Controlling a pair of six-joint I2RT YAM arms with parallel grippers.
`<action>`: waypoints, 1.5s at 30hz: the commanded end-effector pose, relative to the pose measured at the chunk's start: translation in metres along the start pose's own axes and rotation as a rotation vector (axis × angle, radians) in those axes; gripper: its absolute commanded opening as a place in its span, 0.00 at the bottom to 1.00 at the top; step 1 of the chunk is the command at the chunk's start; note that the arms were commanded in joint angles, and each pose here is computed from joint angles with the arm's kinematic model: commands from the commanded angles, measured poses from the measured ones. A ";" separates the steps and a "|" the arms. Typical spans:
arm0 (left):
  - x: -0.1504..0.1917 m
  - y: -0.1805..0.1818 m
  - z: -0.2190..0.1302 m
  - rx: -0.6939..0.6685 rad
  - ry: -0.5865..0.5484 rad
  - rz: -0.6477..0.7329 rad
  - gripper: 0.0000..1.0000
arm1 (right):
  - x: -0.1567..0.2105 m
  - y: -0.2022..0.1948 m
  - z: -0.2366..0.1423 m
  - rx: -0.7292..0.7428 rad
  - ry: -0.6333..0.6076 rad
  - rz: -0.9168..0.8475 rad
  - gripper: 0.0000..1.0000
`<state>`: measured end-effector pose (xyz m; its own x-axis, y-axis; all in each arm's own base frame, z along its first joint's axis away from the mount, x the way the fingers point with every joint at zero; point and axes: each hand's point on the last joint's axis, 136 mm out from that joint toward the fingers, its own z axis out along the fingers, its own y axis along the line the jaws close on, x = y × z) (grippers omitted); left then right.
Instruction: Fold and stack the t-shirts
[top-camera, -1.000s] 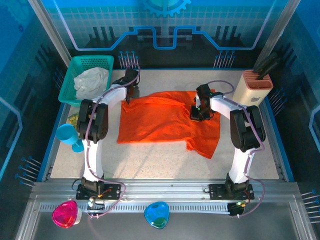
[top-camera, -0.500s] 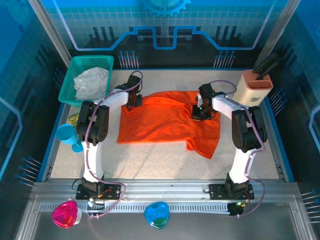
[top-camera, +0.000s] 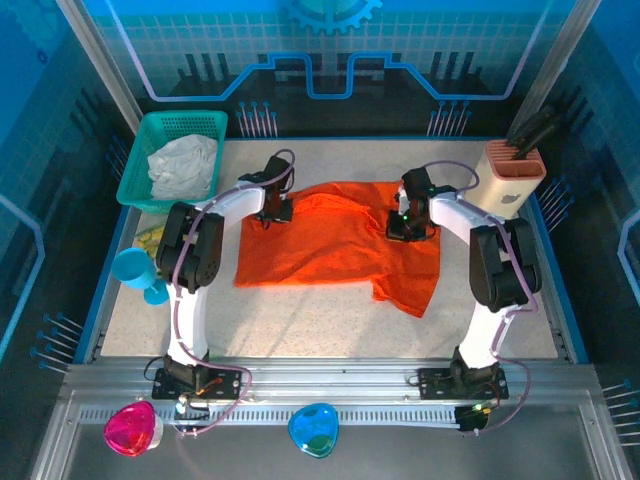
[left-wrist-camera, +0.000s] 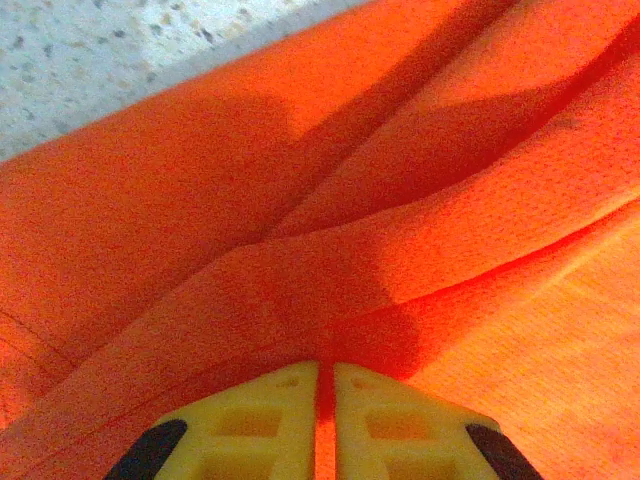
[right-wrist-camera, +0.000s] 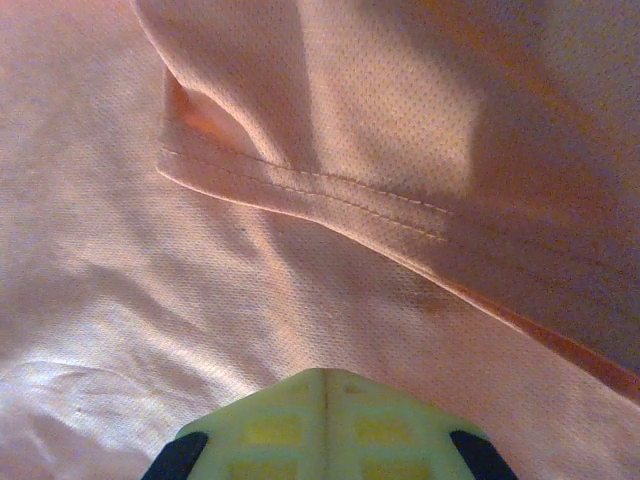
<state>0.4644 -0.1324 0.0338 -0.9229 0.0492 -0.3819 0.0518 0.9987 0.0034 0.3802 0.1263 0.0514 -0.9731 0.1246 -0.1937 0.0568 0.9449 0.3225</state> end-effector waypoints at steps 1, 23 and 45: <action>0.026 -0.005 0.001 -0.001 0.075 0.011 0.12 | 0.002 -0.003 -0.013 -0.018 -0.013 0.003 0.00; 0.002 0.027 -0.078 -0.156 -0.036 -0.097 0.21 | 0.009 -0.024 -0.040 -0.032 -0.064 0.041 0.00; 0.025 0.051 -0.028 -0.160 0.062 -0.215 0.13 | 0.015 -0.033 -0.031 -0.053 -0.051 0.064 0.00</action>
<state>0.4428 -0.0686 0.0395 -0.9335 -0.1684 -0.3166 -0.2117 0.9714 0.1075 0.3574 0.0889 0.0625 -0.9581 0.1957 -0.2093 0.1106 0.9264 0.3600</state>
